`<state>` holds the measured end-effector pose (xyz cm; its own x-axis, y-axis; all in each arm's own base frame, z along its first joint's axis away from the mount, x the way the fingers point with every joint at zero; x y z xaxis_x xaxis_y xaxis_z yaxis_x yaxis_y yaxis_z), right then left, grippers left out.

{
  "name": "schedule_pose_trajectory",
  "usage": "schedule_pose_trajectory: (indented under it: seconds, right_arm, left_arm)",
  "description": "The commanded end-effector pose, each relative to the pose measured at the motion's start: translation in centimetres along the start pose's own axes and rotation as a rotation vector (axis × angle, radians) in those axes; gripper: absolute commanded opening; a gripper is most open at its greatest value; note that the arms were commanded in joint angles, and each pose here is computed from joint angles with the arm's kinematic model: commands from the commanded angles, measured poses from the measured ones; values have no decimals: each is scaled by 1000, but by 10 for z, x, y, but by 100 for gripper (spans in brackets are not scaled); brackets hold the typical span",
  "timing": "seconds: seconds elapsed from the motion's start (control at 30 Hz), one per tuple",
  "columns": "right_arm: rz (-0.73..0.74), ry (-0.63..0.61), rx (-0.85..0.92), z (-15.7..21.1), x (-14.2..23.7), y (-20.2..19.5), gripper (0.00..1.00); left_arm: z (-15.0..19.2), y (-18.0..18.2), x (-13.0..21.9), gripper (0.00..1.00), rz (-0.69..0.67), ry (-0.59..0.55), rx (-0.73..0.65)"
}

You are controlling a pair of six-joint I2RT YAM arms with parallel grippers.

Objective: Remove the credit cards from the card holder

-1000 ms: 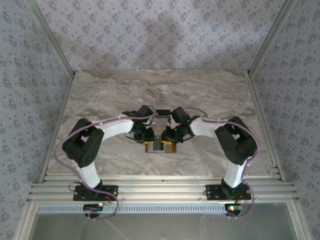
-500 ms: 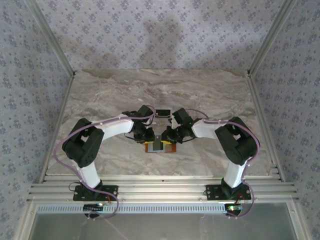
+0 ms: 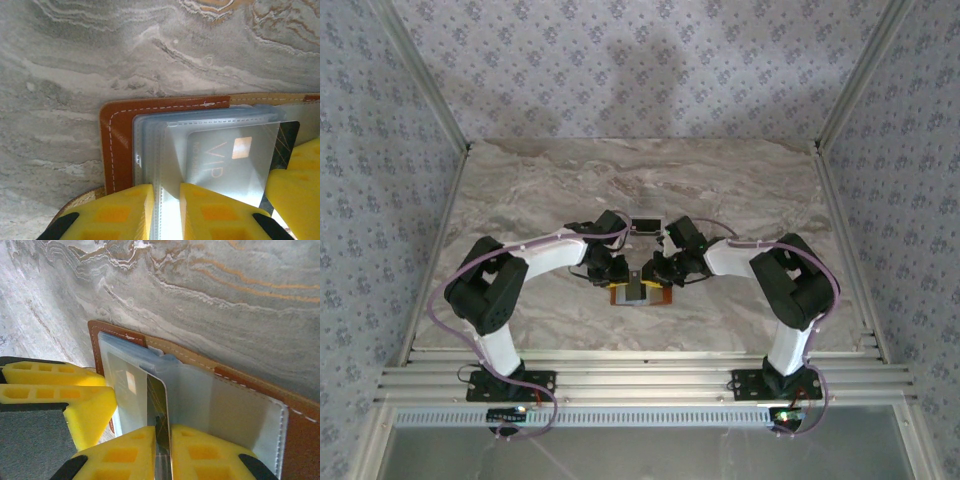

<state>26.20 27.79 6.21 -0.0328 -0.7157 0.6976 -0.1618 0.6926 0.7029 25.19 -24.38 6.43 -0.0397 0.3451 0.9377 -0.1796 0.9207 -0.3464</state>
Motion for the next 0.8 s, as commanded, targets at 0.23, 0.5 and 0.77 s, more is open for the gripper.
schedule_pose_trajectory:
  seconds: [0.23, 0.5, 0.77]
  right_arm:
    - [28, -11, -10, 2, 8, -10, 9]
    - [163, -5, 32, 5, 30, -21, 7]
    - [270, 12, 53, 5, 47, -24, 5]
  left_arm:
    - [10, 18, -9, 23, -93, 43, -5]
    - [10, 18, -9, 23, -93, 42, -5]
    - [10, 18, -7, 23, -91, 39, -3]
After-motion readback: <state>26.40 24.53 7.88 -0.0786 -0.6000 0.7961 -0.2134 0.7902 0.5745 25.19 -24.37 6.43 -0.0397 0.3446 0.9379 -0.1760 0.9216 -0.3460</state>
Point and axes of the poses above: each hand's point on the last joint's axis, 136 mm out from that joint toward the fingers, its own x axis back along the fingers, its own y axis along the line the jaws close on, z = x × y, the point moved 4 cm from there along x, back along the fingers, and after that the axes turned 10 degrees about x, right-handed, at the moved point
